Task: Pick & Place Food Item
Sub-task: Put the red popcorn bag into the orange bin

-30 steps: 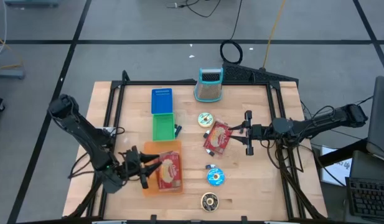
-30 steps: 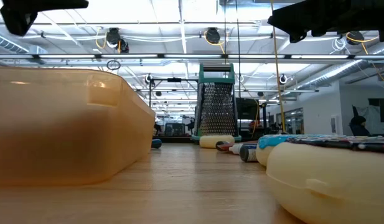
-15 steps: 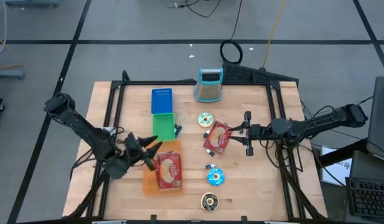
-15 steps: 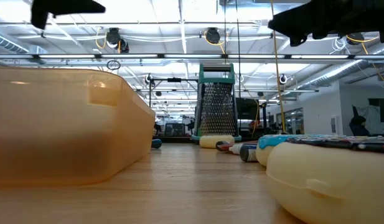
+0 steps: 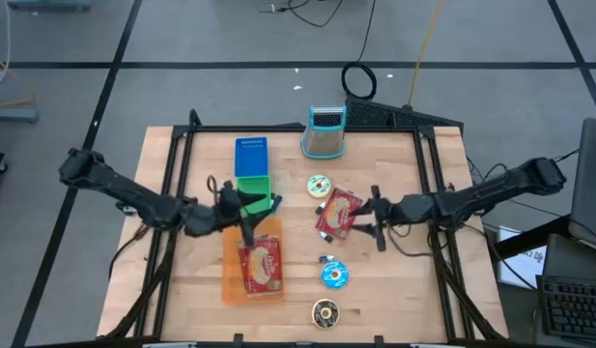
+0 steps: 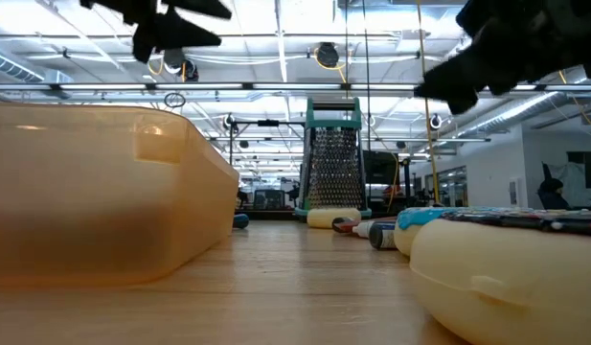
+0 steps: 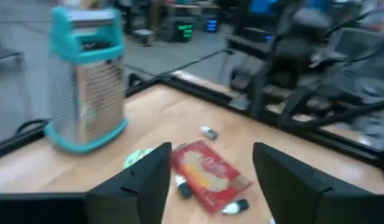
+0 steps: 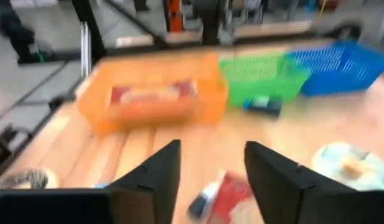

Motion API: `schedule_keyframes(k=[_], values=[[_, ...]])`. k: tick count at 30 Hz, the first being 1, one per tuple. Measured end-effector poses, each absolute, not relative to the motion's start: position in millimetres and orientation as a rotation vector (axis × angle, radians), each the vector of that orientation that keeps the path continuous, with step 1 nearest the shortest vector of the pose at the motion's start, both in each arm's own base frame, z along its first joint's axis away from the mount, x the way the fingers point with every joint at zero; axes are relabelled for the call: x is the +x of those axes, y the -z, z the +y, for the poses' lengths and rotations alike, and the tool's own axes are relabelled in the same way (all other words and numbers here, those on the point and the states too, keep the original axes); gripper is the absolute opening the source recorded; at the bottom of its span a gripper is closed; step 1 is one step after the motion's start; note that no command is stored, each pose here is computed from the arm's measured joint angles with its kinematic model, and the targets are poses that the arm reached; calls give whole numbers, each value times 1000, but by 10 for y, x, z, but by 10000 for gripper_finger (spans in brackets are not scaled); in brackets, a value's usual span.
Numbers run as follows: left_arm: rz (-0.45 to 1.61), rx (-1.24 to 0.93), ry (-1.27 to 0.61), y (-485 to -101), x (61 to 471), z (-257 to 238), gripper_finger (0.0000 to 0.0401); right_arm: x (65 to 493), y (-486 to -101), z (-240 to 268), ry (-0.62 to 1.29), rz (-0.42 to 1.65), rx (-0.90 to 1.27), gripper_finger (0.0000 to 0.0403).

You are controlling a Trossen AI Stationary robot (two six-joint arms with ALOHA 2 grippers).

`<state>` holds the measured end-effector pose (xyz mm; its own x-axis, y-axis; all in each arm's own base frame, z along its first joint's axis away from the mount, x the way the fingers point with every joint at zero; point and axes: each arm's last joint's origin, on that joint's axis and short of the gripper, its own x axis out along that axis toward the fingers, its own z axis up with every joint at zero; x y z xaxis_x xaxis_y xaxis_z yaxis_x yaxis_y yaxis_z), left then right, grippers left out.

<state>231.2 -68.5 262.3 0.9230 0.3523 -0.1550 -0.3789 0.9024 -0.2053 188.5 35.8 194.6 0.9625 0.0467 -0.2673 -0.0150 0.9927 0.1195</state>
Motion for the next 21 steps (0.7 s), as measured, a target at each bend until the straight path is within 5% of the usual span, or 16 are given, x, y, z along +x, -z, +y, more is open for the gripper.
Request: schedule_keyframes(k=[8, 21], values=[[147, -157, -253, -2695, 2302, -507, 285, 2058, -1410, 454, -31, 561, 42, 240], [189, -278, -312, -2618, 2320, -427, 264, 2218, -1076, 542, -13, 711, -370, 215]])
